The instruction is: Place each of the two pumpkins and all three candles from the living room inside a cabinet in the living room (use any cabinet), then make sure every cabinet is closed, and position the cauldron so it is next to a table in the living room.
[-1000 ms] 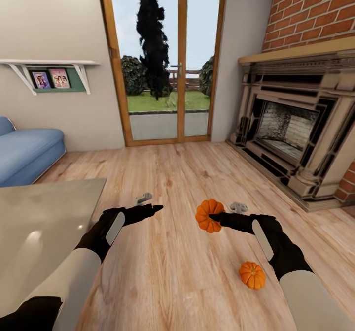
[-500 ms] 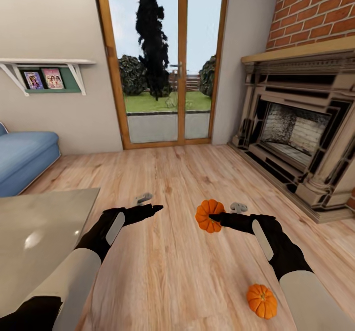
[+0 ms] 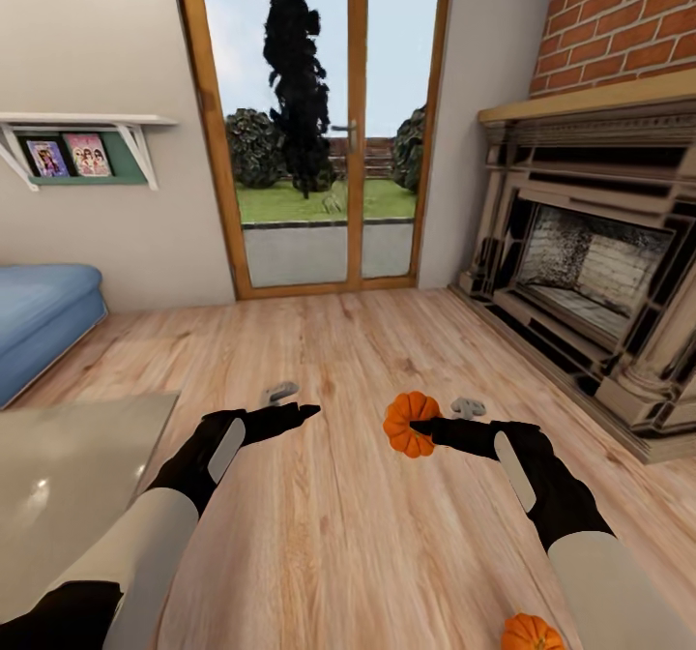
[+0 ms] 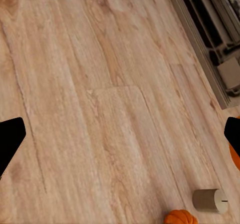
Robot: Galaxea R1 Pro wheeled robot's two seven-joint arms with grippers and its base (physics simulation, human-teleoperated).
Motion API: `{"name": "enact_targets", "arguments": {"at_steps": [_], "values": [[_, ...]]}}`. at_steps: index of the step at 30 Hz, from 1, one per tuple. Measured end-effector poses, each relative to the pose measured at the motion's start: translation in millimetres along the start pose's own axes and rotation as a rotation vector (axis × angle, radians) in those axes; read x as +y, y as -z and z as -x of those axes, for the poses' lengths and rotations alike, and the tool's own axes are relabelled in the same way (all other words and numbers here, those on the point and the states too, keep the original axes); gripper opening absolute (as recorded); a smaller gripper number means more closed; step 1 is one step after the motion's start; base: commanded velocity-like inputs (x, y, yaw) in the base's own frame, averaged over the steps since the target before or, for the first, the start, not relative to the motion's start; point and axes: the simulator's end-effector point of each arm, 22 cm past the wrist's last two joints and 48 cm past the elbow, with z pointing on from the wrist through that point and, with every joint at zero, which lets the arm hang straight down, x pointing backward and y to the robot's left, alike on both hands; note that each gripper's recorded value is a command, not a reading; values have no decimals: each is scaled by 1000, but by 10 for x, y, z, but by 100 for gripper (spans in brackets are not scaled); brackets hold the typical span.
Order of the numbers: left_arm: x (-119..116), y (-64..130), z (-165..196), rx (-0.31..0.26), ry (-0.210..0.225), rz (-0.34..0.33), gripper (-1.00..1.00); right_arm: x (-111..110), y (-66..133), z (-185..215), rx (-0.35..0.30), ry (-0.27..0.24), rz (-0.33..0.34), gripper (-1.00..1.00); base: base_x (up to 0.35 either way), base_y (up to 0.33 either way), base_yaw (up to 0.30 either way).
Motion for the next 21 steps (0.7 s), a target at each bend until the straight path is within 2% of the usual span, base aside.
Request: {"name": "enact_targets", "arguments": {"at_steps": [6, 15, 21], "values": [[-9, 9, 13, -2, -1, 0, 100, 6, 12, 15, -3, 2, 0, -100, 205, 0, -200], [-36, 36, 47, -9, -5, -2, 100, 26, 40, 49, -10, 5, 1, -100, 10, 0, -242], [-45, 44, 57, -11, -7, -3, 100, 44, 48, 63, -13, 2, 6, -100, 0, 0, -61]]}}
